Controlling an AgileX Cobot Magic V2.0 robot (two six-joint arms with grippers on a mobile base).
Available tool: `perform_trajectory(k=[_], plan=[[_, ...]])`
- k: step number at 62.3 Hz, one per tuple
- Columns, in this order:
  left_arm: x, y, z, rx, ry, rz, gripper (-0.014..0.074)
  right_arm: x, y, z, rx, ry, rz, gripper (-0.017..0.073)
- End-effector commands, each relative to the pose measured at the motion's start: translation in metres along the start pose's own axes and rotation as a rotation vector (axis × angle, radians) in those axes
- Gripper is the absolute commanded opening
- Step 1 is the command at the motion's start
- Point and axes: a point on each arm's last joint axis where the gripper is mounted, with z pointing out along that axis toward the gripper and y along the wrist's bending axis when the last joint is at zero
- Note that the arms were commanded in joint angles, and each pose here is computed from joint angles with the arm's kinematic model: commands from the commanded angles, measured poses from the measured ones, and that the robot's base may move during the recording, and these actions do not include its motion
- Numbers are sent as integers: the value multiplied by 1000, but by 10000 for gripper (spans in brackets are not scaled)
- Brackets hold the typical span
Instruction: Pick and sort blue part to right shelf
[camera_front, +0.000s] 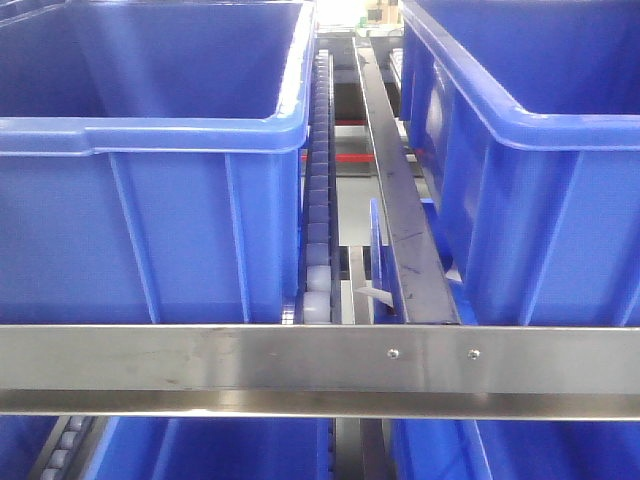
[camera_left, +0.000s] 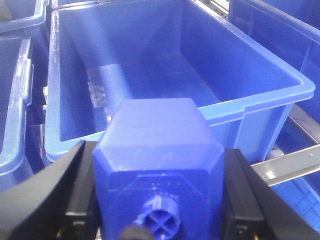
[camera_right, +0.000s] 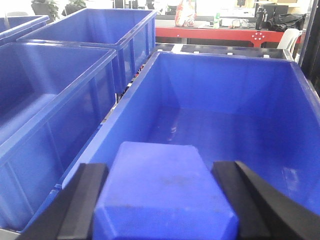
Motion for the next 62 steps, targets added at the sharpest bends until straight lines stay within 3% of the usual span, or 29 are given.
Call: perform_trajectory(k=[1, 44, 51, 62], plan=[[-16, 0, -2, 7, -100, 5, 323, -15, 2, 0, -20, -95, -28, 155], [-18, 0, -2, 16, -130, -3, 323, -15, 2, 0, -20, -96, -28, 155], [-30, -1, 3, 24, -168, -2, 323, -15, 2, 0, -20, -96, -28, 155], [-65, -6, 35, 54, -56, -21, 323, -15, 2, 0, -20, -96, -28, 155]])
